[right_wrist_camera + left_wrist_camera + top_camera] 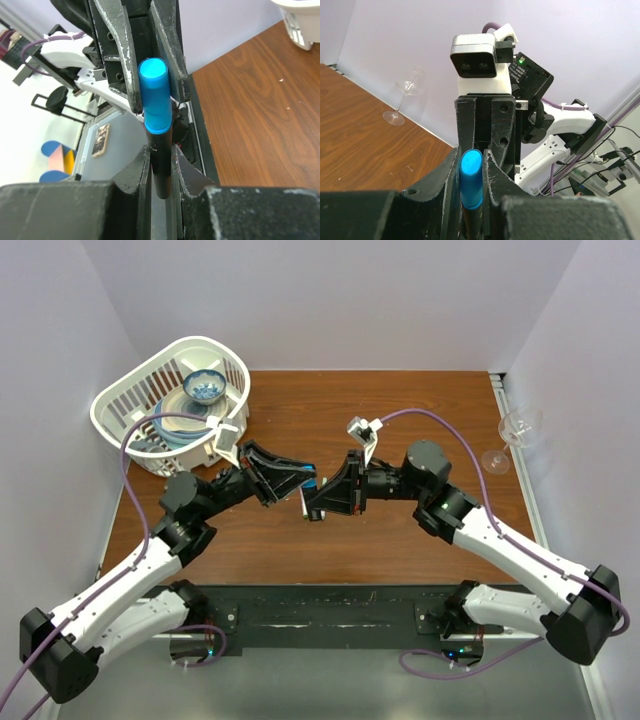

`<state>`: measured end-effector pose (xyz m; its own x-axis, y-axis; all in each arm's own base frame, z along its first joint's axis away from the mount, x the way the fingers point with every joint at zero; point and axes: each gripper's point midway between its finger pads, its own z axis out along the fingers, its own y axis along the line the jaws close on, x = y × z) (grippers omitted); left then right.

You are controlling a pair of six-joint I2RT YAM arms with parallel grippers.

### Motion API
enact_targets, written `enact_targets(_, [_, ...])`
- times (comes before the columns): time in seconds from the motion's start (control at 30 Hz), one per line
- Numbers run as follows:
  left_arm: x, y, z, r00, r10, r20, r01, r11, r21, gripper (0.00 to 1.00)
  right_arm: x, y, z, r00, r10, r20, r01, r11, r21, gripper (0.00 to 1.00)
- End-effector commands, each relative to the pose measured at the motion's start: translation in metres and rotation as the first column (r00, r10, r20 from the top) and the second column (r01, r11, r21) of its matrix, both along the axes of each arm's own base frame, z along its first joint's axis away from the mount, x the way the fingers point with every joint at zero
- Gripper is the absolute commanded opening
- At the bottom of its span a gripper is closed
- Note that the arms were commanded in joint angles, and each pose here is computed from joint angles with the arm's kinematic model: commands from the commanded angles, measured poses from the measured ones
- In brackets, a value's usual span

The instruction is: Insert the pens into the pen caps

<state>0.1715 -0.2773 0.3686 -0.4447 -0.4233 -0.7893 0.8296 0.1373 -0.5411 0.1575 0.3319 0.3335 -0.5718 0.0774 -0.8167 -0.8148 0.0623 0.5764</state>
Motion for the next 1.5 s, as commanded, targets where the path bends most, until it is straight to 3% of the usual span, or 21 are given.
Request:
enact_targets(0.0, [-0.104, -0.004, -0.066, 0.844, -0.485, -0.228, 0.521, 0.843, 0.135, 0.00, 0.071, -0.045, 0.169, 0.876, -0.445, 0.187, 0.315, 0.821, 0.476, 0.00])
enact_targets(0.3, [-0.105, -0.004, -0.091, 0.817, -0.478, -0.323, 0.535, 0.838, 0.113, 0.00, 0.080, -0.039, 0.177, 0.874, -0.452, 0.177, 0.321, 0.812, 0.488, 0.00])
enact_targets(0.5, [-0.093, -0.003, -0.122, 0.848, -0.359, -0.390, 0.472, 0.846, 0.248, 0.00, 0.098, -0.039, 0.175, 0.835, -0.516, 0.191, 0.391, 0.801, 0.454, 0.00])
enact_targets(0.7, [-0.094, 0.001, -0.149, 0.840, -0.329, -0.432, 0.475, 0.831, 0.290, 0.00, 0.114, -0.029, 0.177, 0.829, -0.523, 0.197, 0.401, 0.802, 0.442, 0.00])
enact_targets(0.97, [-0.100, 0.000, -0.124, 0.833, -0.397, -0.386, 0.502, 0.835, 0.224, 0.00, 0.124, -0.016, 0.175, 0.853, -0.478, 0.209, 0.355, 0.825, 0.440, 0.00])
enact_targets(1.07, [-0.084, -0.004, -0.099, 0.875, -0.348, -0.337, 0.439, 0.863, 0.249, 0.00, 0.119, -0.011, 0.161, 0.877, -0.431, 0.211, 0.322, 0.854, 0.408, 0.00])
enact_targets(1.13, [-0.052, -0.008, -0.074, 0.934, -0.241, -0.265, 0.314, 0.906, 0.282, 0.00, 0.116, -0.008, 0.139, 0.893, -0.402, 0.201, 0.313, 0.877, 0.364, 0.00])
enact_targets(1.27, [0.002, -0.005, -0.050, 0.967, -0.059, -0.248, 0.139, 0.938, 0.318, 0.00, 0.101, -0.004, 0.087, 0.937, -0.310, 0.161, 0.273, 0.937, 0.219, 0.00])
enact_targets(1.3, [0.017, -0.003, -0.044, 0.973, -0.006, -0.231, 0.083, 0.942, 0.326, 0.00, 0.092, -0.012, 0.085, 0.935, -0.315, 0.163, 0.280, 0.937, 0.207, 0.05])
enact_targets(1.33, [0.035, -0.002, -0.034, 0.976, 0.042, -0.215, 0.033, 0.942, 0.334, 0.00, 0.090, -0.015, 0.051, 0.943, -0.312, 0.112, 0.299, 0.947, 0.118, 0.23])
enact_targets(1.37, [0.045, 0.001, -0.039, 0.968, 0.089, -0.233, 0.003, 0.930, 0.369, 0.00, 0.086, -0.021, 0.040, 0.937, -0.327, 0.122, 0.318, 0.944, 0.083, 0.30])
enact_targets(1.47, [0.084, 0.008, -0.044, 0.948, 0.236, -0.215, -0.117, 0.883, 0.456, 0.00, 0.062, -0.045, 0.000, 0.935, -0.346, 0.077, 0.349, 0.937, -0.028, 0.45])
